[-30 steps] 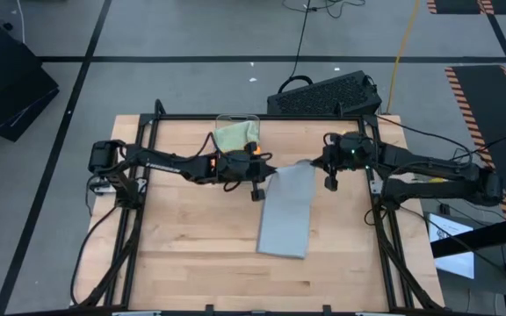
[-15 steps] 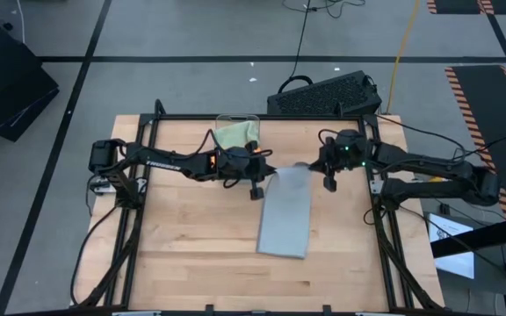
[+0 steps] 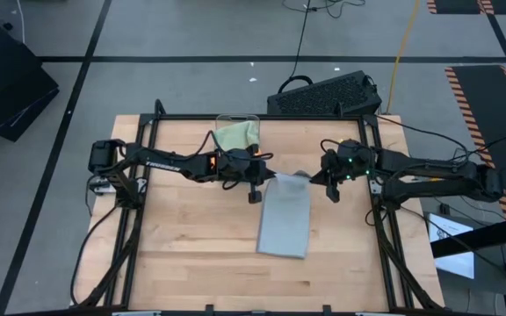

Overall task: Fold microfiber towels
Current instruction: Fold the gray towel

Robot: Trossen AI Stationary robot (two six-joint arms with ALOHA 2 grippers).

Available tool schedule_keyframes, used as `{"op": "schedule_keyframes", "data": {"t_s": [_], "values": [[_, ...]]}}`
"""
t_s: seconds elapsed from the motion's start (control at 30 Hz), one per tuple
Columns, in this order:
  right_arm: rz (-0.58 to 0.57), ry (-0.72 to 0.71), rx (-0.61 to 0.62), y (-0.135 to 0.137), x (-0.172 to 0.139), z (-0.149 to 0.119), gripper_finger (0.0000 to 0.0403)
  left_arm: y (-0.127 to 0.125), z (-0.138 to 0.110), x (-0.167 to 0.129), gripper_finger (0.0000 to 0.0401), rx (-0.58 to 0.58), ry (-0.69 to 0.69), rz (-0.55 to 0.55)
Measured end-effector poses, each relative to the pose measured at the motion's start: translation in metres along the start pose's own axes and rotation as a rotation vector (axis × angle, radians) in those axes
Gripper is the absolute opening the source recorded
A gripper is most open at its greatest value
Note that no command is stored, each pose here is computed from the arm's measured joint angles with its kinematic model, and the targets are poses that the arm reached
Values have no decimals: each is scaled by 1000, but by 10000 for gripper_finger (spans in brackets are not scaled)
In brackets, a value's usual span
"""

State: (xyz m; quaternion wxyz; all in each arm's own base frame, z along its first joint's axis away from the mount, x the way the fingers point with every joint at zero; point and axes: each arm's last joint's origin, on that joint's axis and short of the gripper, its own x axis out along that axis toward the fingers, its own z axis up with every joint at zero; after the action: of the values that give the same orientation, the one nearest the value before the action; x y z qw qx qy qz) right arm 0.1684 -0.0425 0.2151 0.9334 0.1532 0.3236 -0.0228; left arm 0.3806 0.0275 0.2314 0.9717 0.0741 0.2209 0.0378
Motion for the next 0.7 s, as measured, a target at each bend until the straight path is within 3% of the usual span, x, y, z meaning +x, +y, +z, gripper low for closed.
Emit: {"op": "schedule_keyframes", "data": {"t_s": [0.7], "values": [[211,66,63,50,-1,-10,4,-43,7,-4,9,9,-26,-110]]}}
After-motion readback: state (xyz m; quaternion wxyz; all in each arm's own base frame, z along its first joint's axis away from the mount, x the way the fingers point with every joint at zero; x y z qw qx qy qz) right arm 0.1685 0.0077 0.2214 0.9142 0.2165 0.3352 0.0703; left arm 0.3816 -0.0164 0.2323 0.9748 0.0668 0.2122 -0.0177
